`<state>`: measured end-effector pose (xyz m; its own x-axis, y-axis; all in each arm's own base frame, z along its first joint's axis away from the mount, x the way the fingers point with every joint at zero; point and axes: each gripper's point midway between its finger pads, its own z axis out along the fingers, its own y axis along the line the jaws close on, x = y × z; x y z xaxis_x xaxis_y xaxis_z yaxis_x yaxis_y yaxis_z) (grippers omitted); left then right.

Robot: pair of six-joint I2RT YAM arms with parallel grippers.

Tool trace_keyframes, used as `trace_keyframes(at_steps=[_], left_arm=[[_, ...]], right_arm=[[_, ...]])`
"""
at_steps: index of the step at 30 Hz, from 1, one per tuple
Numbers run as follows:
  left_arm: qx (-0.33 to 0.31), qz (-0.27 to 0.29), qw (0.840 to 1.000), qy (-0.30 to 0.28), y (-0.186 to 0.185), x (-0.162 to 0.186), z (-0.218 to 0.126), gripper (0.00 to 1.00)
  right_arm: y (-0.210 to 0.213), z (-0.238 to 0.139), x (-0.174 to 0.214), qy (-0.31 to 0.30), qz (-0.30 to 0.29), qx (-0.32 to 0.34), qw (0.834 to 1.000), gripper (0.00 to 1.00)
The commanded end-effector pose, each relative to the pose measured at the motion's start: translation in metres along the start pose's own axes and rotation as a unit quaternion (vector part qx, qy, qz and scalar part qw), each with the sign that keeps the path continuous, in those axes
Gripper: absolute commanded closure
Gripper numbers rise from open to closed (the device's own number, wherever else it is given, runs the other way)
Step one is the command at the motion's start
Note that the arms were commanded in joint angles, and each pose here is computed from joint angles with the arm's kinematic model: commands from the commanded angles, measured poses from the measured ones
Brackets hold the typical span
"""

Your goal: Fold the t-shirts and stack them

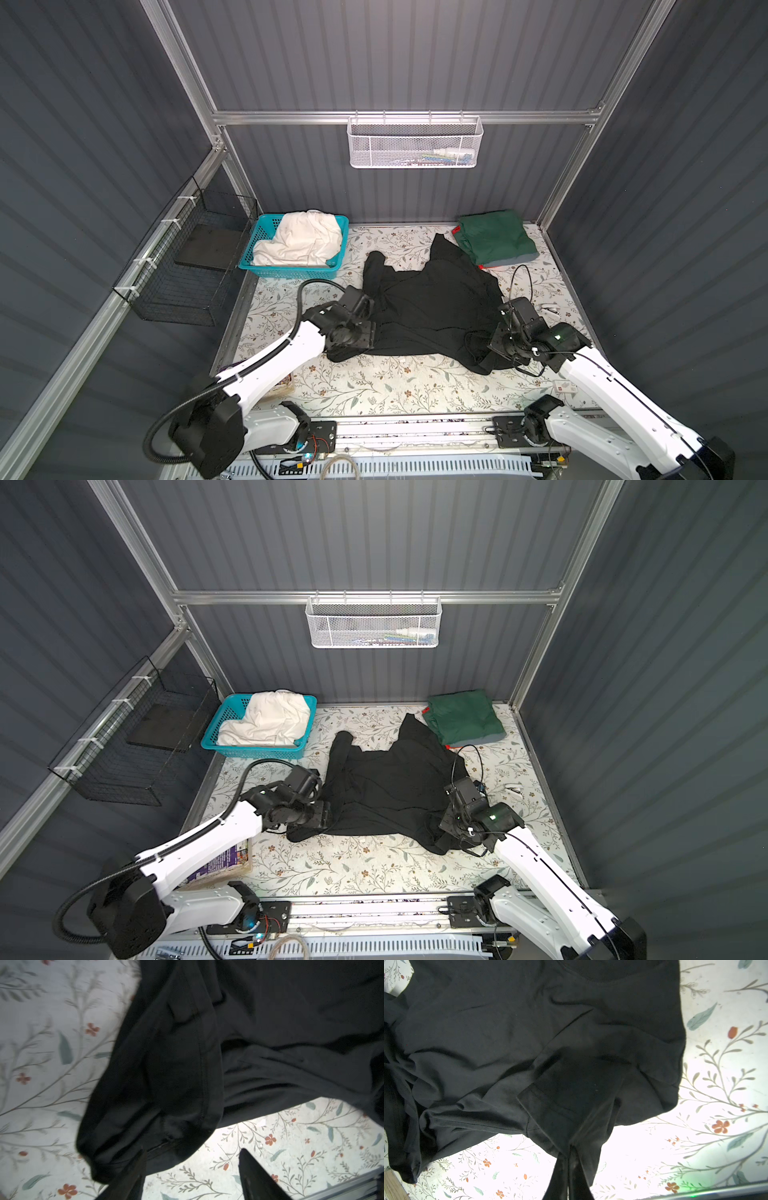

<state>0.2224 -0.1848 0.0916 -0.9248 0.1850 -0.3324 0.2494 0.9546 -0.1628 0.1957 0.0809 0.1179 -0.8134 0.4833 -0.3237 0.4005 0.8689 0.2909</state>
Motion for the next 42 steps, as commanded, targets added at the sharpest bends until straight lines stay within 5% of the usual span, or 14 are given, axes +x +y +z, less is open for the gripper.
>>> trace_keyframes(at_steps=[1,18,31,33,38,42], left_arm=[[0.004,0.025,1.0,0.015,-0.008,0.002,0.007,0.29],[-0.04,0.032,0.998,0.041,0.001,0.016,0.044,0.43],[-0.037,0.035,0.997,0.063,0.003,0.029,0.061,0.4],[-0.044,0.035,0.996,0.07,0.005,0.031,0.065,0.49],[-0.076,0.024,0.995,0.052,0.015,0.022,0.057,1.0],[-0.11,-0.001,0.994,0.026,0.036,0.008,0.036,1.0]], right_arm=[[0.004,-0.003,-0.003,-0.005,-0.003,-0.008,1.0,1.0],[0.0,-0.001,-0.002,-0.008,-0.003,-0.001,1.0,1.0],[-0.002,-0.001,-0.002,-0.009,-0.002,0.002,1.0,1.0],[-0.003,-0.001,-0.002,-0.01,0.0,0.003,1.0,1.0],[-0.003,-0.004,-0.005,-0.015,-0.004,0.007,1.0,1.0],[-0.003,-0.007,-0.01,-0.024,-0.009,0.011,1.0,1.0]])
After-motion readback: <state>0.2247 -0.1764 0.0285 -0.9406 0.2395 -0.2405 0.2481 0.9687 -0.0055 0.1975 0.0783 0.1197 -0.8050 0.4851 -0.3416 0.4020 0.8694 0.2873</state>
